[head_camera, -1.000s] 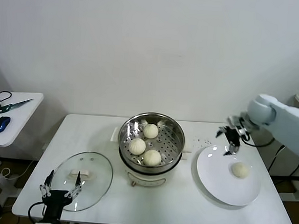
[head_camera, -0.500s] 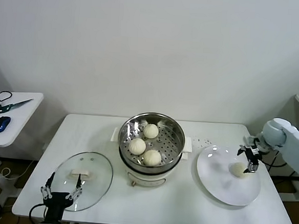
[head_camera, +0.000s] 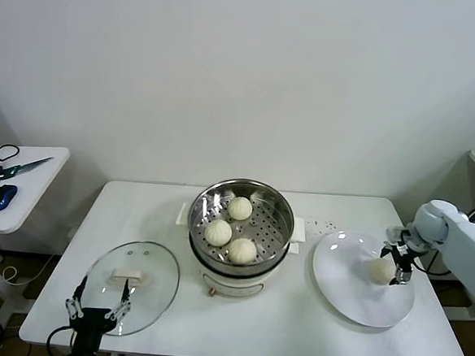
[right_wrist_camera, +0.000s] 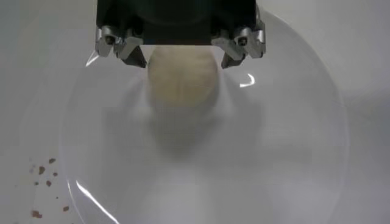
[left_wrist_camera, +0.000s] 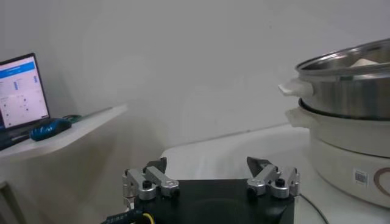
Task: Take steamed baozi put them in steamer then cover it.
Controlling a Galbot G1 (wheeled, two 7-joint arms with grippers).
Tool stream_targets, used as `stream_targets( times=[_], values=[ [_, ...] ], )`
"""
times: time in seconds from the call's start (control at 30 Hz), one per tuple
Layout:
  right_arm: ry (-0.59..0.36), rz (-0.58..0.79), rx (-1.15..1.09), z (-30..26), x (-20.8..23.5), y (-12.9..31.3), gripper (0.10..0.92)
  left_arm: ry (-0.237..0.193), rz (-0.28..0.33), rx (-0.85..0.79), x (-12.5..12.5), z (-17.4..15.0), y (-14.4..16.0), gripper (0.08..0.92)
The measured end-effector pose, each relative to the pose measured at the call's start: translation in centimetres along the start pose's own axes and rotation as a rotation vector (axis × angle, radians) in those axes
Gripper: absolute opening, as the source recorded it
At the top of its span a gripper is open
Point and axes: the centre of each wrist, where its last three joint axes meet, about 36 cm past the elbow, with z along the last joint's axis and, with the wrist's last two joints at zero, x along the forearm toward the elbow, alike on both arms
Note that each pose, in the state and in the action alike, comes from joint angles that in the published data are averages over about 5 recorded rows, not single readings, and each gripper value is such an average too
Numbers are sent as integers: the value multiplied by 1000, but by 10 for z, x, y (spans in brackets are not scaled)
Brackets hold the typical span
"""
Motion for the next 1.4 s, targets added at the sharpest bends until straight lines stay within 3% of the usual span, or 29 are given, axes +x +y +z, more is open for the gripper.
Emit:
stream_targets(
  times=[0.17, 0.33, 0.8, 1.07, 1.4],
  values=[
    [0, -6, -2, -1, -3, -3, 799, 0, 0, -2, 1, 0, 0, 823],
    [-2, -14, -5, -1, -4, -3, 710, 1, -2, -5, 1, 1, 1, 823],
    [-57, 8, -54, -7, 17, -13, 687, -1, 13, -1, 2, 0, -2, 823],
    [-155, 71, -50, -53, 79, -50, 687, -11, 56, 0, 4, -5, -6, 823],
    [-270, 113, 31, -155, 185, -92, 692, -26, 96, 20, 5, -15, -12, 823]
  ],
)
